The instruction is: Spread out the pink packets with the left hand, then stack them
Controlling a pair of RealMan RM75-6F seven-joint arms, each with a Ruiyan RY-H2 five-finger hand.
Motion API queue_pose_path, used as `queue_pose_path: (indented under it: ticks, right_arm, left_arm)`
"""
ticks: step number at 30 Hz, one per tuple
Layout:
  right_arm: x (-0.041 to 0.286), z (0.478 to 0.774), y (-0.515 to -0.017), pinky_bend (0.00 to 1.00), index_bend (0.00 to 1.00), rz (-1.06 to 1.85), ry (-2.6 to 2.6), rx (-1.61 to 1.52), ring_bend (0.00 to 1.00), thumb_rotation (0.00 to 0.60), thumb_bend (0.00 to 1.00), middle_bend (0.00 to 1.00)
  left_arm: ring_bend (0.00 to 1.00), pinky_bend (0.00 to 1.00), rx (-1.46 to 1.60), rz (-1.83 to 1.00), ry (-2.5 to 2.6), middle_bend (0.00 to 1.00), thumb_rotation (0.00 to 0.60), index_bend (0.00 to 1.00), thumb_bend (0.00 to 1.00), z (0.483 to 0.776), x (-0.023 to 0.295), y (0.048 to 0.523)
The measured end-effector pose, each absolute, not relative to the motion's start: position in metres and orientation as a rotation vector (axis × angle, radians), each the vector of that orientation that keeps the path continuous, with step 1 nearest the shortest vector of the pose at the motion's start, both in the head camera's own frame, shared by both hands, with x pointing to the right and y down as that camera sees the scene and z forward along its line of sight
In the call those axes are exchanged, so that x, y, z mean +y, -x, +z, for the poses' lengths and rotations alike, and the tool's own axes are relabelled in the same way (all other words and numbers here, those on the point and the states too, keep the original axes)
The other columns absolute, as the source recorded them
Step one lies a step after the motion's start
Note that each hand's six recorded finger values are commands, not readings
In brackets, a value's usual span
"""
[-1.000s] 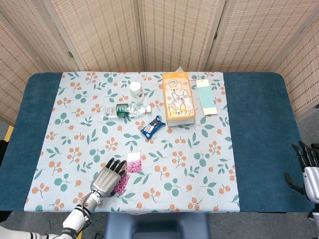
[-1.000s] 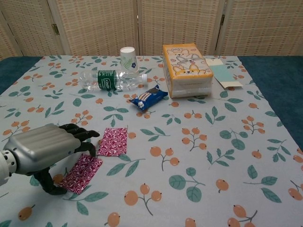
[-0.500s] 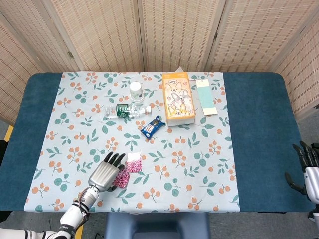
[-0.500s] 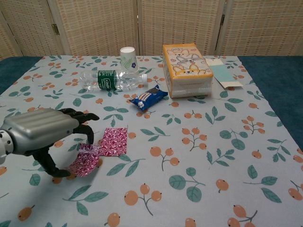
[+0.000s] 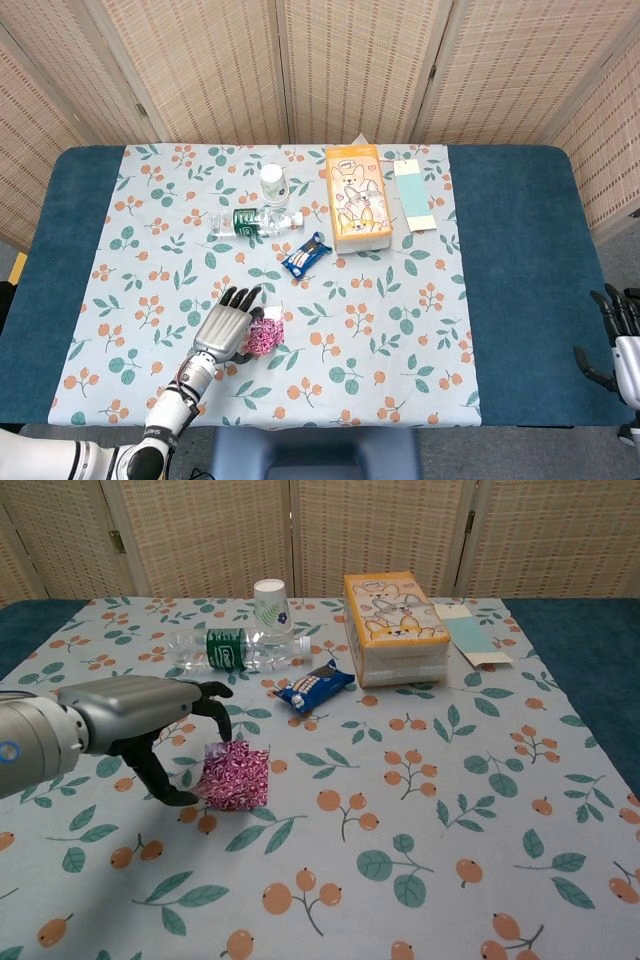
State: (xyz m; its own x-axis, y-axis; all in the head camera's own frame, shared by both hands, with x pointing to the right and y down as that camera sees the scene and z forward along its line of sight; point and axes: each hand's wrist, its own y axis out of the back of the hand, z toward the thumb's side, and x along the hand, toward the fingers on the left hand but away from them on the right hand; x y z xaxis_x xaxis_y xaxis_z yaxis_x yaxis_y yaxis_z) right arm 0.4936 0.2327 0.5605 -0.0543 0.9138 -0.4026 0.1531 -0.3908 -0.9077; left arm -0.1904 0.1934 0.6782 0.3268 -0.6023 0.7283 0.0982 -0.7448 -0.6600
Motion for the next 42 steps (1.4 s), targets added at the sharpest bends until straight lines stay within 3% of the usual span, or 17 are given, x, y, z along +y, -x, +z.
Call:
queue_pose_path:
  ticks: [11, 42]
  right_arm:
    - [0.232, 0.561, -0.496, 0.00, 0.00, 1.517, 1.575, -1.158, 0.00, 0.600, 0.39, 0.00]
    - [0.234, 0.563, -0.502, 0.00, 0.00, 1.527, 1.574, -1.169, 0.00, 0.600, 0.38, 0.00]
  left_arm:
    - [0.00, 0.00, 0.471, -1.583, 1.945, 0.00, 0.600, 0.30, 0.27, 0.697, 0.178, 0.171]
    - [0.00, 0.00, 0.389, -1.647, 1.836, 0.00, 0.600, 0.25, 0.27, 0.712, 0.188, 0.161]
